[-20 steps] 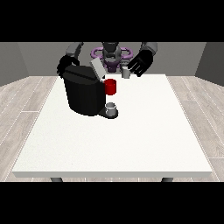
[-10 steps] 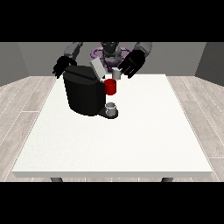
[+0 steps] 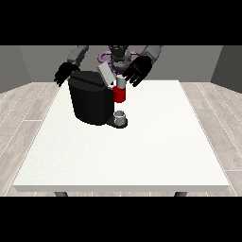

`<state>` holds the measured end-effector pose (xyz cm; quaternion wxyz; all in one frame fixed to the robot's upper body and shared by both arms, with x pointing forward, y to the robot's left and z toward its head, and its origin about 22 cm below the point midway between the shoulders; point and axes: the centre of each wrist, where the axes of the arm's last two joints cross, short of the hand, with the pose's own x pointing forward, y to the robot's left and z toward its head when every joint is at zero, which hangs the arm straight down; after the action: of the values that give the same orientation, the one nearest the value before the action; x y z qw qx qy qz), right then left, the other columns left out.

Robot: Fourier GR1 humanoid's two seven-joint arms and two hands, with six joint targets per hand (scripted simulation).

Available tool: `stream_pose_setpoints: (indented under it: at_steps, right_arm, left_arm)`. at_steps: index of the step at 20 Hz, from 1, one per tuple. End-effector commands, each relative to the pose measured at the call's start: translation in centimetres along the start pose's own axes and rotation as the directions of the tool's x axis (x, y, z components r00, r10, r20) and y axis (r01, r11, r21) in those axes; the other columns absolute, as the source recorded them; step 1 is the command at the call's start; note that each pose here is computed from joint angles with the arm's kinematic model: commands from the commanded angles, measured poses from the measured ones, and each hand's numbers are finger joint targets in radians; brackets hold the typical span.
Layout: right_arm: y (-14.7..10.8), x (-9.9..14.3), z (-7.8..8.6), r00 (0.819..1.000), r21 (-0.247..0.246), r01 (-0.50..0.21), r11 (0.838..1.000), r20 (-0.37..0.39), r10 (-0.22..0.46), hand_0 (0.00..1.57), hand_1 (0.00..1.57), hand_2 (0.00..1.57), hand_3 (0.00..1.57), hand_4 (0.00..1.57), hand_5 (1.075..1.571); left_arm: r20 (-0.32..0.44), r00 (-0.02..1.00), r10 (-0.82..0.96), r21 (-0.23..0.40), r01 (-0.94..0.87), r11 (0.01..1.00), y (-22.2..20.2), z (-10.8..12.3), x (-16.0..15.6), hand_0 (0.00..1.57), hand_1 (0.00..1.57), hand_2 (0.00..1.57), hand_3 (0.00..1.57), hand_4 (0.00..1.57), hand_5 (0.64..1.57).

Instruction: Insert the coffee pod into the coffee machine and close the lid

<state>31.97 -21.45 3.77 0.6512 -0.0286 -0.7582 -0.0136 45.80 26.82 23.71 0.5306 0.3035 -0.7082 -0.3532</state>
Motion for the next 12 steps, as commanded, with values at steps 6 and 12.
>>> stream_pose_setpoints:
  at_steps: [6, 12]
  right_arm:
    - [1.9, 0.0, 0.1, 0.999, -0.017, 0.042, 0.999, 0.011, -0.042, 0.00, 0.00, 0.00, 0.00, 0.50, 1.571]
    - [-0.5, 1.0, -0.4, 0.999, -0.008, 0.008, 1.000, 0.038, -0.007, 0.00, 0.00, 0.00, 0.00, 0.48, 1.571]
  left_arm:
    - [0.028, 0.999, -0.028, -0.012, 0.028, 1.000, -2.0, -0.6, 1.3, 1.25, 1.25, 1.29, 1.21, 0.51, 1.571]
    - [0.036, 0.999, -0.030, -0.003, 0.031, 1.000, 0.9, -0.3, 0.2, 1.20, 1.20, 1.27, 1.20, 0.50, 1.571]
